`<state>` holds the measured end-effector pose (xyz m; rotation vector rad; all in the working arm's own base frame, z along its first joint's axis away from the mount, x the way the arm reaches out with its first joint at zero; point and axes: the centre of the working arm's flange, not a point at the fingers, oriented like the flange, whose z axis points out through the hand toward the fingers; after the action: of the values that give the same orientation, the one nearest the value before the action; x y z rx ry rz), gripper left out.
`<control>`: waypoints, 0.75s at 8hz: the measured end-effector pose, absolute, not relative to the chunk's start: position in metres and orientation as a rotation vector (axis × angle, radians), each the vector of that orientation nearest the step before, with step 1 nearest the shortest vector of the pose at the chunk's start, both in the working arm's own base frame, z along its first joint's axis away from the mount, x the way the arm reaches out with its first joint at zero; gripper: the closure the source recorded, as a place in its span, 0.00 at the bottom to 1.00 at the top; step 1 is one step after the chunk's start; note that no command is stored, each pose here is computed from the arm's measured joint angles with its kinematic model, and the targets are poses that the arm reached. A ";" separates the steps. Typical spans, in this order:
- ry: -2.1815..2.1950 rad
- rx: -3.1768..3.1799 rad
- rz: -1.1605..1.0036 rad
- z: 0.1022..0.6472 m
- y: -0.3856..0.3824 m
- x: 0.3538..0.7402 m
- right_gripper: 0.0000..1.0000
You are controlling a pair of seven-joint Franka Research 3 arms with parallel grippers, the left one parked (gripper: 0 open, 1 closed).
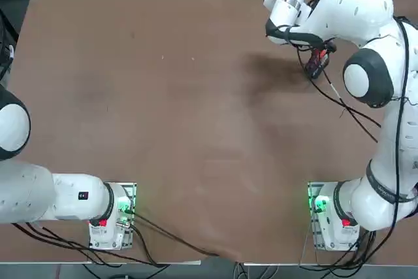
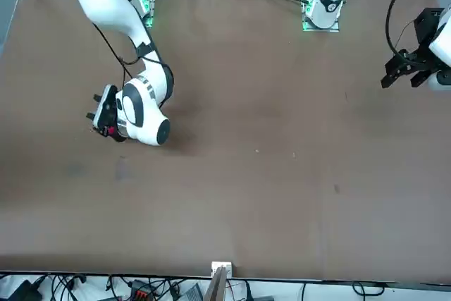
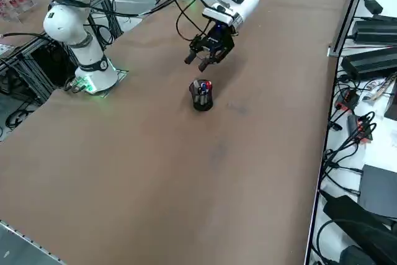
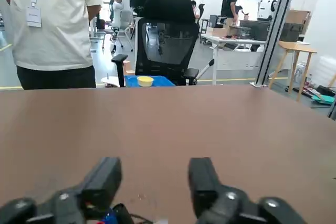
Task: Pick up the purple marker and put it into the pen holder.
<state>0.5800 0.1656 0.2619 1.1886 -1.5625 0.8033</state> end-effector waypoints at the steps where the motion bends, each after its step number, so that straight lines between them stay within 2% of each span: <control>1: -1.557 1.192 0.797 0.263 0.166 0.580 0.00; 3: -1.505 1.280 0.682 0.269 0.169 0.583 0.00; 6: -1.423 1.565 0.335 0.303 0.162 0.601 0.00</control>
<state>0.6014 0.1622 0.3030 1.5648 -1.4233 0.3352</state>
